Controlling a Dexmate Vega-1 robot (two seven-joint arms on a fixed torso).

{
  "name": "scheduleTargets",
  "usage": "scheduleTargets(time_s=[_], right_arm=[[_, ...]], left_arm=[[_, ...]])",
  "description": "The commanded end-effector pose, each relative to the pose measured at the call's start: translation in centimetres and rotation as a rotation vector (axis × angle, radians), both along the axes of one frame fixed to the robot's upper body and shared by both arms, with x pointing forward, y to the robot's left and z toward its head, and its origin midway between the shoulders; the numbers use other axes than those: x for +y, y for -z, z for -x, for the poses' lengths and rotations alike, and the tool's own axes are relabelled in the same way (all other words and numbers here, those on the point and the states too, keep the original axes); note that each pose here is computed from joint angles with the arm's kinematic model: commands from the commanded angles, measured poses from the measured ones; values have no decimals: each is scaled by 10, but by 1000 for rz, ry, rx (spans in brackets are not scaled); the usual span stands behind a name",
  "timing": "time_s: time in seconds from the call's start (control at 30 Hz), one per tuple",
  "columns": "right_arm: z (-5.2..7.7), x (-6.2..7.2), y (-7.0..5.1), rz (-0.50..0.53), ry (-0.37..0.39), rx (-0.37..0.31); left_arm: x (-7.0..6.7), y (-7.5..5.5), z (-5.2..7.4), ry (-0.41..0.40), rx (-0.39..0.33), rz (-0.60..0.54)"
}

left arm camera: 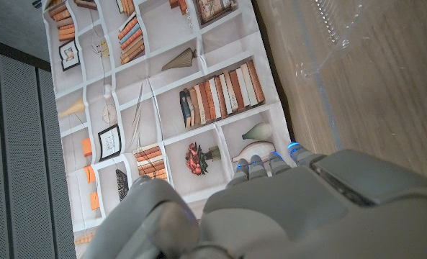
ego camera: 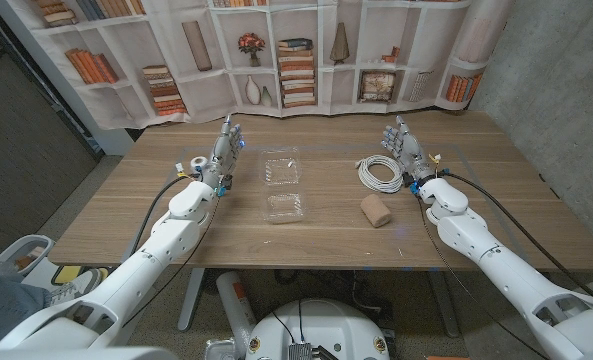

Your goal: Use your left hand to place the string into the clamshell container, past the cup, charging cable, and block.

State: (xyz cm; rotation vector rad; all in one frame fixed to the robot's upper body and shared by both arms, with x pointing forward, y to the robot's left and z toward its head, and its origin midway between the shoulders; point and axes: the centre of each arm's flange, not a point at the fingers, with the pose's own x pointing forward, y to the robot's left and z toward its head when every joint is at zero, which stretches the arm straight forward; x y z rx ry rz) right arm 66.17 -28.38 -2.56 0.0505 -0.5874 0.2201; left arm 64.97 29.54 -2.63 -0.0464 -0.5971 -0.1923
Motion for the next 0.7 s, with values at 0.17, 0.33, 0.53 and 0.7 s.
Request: scheduleTargets(time_s=[0.17,0.33,0.53,0.7], right_arm=[[-7,5,-3,1,-13,-2],[-4,3,-1,0,-7,-3],[1,-1,0,3,-2,-11],[3,-1,2,3,1,-12]], left_arm=[[-1,5,3,-3,5,-7],[-4,5,2,4,10,-17],[-8,2,9,-9,-9,-28],[-9,0,16,-11,-27,-29]])
